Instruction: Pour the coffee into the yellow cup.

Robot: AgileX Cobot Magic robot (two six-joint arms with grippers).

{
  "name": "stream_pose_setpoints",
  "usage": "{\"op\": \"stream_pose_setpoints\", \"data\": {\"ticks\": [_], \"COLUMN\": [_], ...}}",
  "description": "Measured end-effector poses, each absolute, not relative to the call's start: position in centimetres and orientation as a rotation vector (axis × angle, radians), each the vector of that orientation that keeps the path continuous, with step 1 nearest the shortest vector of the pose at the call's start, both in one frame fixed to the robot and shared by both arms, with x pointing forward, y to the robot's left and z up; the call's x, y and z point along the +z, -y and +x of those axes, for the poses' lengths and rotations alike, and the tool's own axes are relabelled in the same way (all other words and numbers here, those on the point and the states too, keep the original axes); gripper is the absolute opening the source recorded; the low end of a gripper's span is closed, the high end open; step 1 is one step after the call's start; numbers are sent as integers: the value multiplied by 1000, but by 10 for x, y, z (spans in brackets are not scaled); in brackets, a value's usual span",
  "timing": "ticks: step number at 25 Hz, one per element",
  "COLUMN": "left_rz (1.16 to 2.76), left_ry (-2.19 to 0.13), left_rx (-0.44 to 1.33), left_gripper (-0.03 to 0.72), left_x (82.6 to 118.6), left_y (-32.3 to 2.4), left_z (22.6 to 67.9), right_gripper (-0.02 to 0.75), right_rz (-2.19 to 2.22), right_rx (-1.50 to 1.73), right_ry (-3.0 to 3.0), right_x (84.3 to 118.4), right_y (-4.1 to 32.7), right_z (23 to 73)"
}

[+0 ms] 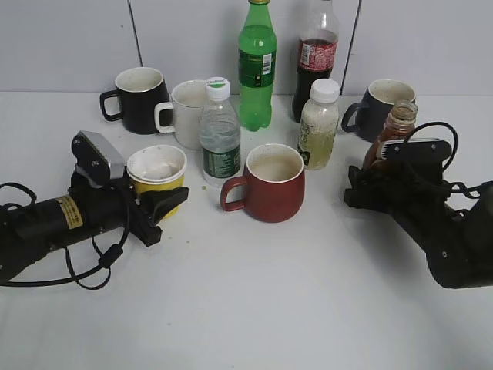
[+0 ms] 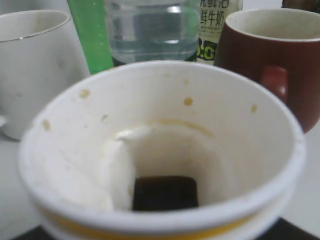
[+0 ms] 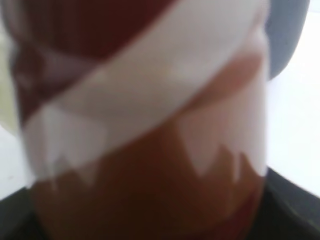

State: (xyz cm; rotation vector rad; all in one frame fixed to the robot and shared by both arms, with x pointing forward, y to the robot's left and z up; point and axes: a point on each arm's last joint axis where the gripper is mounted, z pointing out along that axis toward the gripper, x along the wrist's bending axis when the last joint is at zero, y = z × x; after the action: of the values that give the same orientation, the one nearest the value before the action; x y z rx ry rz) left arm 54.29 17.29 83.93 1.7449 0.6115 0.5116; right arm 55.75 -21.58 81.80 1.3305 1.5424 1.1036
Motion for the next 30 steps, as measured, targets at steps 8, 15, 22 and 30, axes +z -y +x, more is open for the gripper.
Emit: {"op": "stream_pose_setpoints", "data": {"ticks": [8,15,22,30], "left_rz": [1750,1757,1763,1740], "left_ry": [-598,-578,-551,-517], "left_rx": [503,490,469,441], "left_gripper": [340,338,337,335], "left_x": [839,839,839,845], "left_y": [-172,-171,-162,-146], "left_z": [542,541,537,538], "right_gripper": [503,503,503,503], "right_rz": [1330,1241,951,634], "right_rx": [1104,1104,1194,1093], "right_ry": [-1542,-1598,-1690,-1847], "right_x": [817,831,890,909], "right_y": [215,212,192,154], "right_z": [559,557,556,549]}}
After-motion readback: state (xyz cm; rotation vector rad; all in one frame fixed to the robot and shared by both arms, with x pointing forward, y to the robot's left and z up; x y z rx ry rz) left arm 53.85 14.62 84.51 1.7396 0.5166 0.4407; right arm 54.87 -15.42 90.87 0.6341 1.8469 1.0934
